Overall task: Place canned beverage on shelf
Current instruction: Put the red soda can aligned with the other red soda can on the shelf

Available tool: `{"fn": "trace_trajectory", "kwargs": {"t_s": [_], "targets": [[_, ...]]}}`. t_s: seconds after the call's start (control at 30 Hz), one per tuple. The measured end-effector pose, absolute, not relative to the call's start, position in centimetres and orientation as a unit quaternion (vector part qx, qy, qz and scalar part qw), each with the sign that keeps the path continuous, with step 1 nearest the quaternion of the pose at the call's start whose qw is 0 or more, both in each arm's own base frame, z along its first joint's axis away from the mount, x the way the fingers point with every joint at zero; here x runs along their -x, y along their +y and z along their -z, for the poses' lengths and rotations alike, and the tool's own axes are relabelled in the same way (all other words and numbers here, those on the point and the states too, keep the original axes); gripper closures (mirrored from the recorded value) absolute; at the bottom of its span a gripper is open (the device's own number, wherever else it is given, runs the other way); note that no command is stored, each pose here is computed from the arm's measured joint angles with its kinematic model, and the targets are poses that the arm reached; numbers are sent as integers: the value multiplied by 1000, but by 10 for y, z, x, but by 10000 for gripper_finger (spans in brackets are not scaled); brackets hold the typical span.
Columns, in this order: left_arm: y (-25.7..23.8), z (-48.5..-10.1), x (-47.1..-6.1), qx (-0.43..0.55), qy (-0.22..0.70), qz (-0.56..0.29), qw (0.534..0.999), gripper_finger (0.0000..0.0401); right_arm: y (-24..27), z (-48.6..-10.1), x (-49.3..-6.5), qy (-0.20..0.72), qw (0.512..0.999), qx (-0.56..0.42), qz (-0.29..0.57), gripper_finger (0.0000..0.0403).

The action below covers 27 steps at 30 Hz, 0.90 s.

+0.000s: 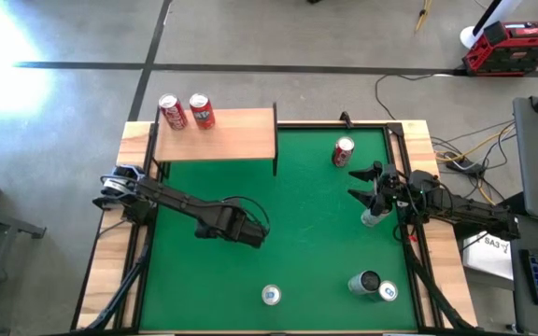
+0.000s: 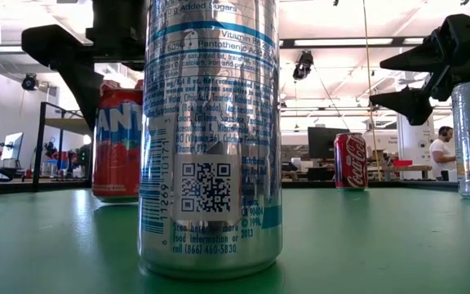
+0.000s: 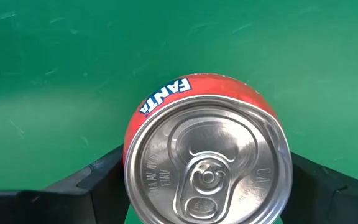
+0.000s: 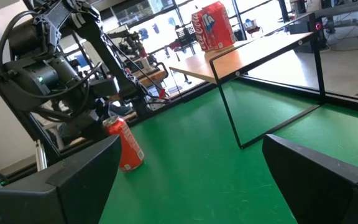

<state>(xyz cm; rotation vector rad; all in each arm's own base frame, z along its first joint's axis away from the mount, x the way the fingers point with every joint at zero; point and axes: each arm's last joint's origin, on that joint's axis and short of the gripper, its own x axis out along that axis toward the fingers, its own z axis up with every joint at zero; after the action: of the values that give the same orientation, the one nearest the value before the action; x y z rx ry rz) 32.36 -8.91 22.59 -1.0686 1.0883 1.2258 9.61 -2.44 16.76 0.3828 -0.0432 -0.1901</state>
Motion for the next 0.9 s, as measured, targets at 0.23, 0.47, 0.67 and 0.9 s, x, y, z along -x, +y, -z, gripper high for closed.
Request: {"fn": "trace_trajectory", "kwargs": {"t_s": [0.23,0.47,0.67,0.9], "targets": [[-89,-226,-324,453,461,-521,557,108,-24,-168,-96,-21,977,-190,94,21],[-89,-222,-323,464,451,-530,548,108,-24,-167,-96,-21,977,-190,94,21],[-89,-219,-322,470,448,-532,544,104,-24,-167,-96,-21,977,-190,94,21],[-89,-222,-323,478,452,-528,536,73,-24,-168,-96,-21,977,-190,94,21]]}}
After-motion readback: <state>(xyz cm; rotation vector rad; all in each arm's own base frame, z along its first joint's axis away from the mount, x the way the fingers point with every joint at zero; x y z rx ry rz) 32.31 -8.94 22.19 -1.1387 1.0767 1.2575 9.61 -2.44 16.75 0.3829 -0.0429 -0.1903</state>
